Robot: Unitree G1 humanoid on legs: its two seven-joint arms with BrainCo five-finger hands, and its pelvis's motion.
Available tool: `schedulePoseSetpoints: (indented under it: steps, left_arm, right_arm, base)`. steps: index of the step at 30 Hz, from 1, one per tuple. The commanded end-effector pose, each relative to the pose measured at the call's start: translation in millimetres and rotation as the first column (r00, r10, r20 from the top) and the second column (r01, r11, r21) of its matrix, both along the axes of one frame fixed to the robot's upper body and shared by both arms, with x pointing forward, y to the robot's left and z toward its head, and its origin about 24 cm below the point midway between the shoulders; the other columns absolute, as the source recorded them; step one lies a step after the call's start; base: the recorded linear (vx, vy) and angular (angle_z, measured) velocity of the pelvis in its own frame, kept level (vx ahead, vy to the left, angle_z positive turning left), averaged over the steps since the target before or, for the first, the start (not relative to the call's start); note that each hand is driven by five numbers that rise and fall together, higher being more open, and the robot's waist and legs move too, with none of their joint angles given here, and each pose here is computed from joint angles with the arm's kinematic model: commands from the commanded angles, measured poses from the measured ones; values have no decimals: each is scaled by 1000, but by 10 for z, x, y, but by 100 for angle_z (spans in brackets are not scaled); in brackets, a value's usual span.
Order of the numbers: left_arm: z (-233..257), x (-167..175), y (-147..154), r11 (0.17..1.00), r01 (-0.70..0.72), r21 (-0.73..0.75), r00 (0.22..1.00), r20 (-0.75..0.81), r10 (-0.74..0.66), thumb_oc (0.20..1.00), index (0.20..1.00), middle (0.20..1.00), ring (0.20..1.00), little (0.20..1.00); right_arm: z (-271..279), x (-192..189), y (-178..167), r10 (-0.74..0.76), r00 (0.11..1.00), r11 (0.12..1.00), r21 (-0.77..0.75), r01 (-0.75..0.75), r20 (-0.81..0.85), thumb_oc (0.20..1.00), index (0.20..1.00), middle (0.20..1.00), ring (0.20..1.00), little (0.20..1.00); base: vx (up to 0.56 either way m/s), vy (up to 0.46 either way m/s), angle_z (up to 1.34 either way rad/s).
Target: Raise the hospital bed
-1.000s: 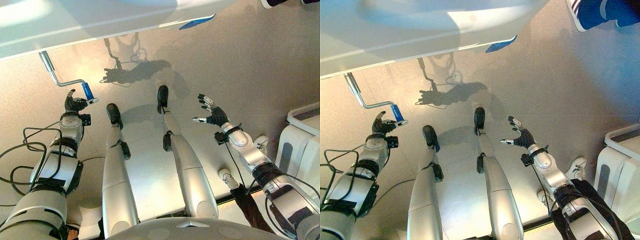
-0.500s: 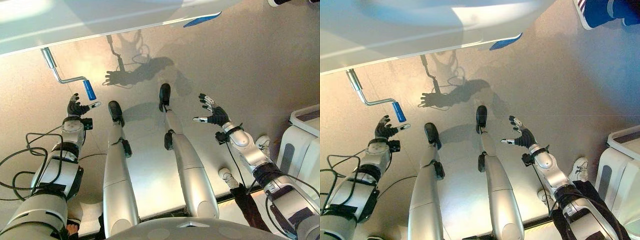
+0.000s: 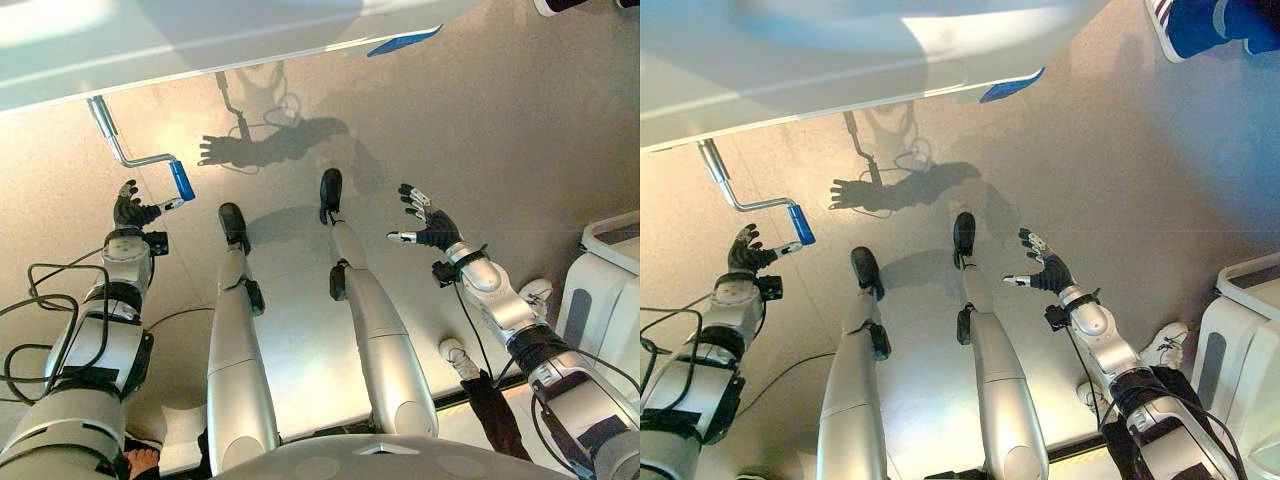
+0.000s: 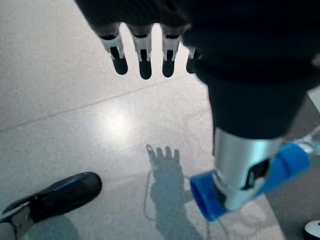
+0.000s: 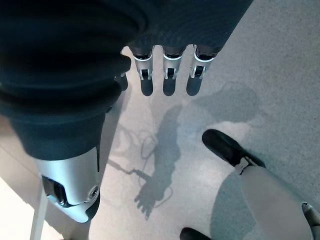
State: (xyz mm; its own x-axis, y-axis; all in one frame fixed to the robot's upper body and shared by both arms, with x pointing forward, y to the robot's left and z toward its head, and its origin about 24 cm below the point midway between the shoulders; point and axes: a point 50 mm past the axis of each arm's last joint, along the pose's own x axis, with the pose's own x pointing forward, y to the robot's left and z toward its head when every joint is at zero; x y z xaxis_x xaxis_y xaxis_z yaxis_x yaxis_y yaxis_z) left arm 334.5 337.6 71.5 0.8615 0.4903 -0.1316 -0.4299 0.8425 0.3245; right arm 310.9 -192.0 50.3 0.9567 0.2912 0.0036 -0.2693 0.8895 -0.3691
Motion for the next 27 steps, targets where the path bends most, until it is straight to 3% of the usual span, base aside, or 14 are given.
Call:
schedulePoseSetpoints:
  steps: [1,10,27]
  left_arm:
    - [193,61,20,1000,1,18,997,80,-3,1000,1000,1000,1000,1000]
    - [512,280,-170,996,68,55,983,170,-76,1000,1000,1000,1000,1000]
    - [600,371,-231,994,83,77,985,143,-94,1000,1000,1000,1000,1000]
  right_arm:
    - [46,-103,-80,10,1000,1000,23,-11,30,1000,1000,1000,1000,1000]
    - [63,-99,-63,33,999,999,17,-34,26,1000,1000,1000,1000,1000]
    - [88,-77,22,75,997,997,17,-75,29,1000,1000,1000,1000,1000]
  base:
    - [0,0,0]
    - [0,0,0]
    - [0,0,0]
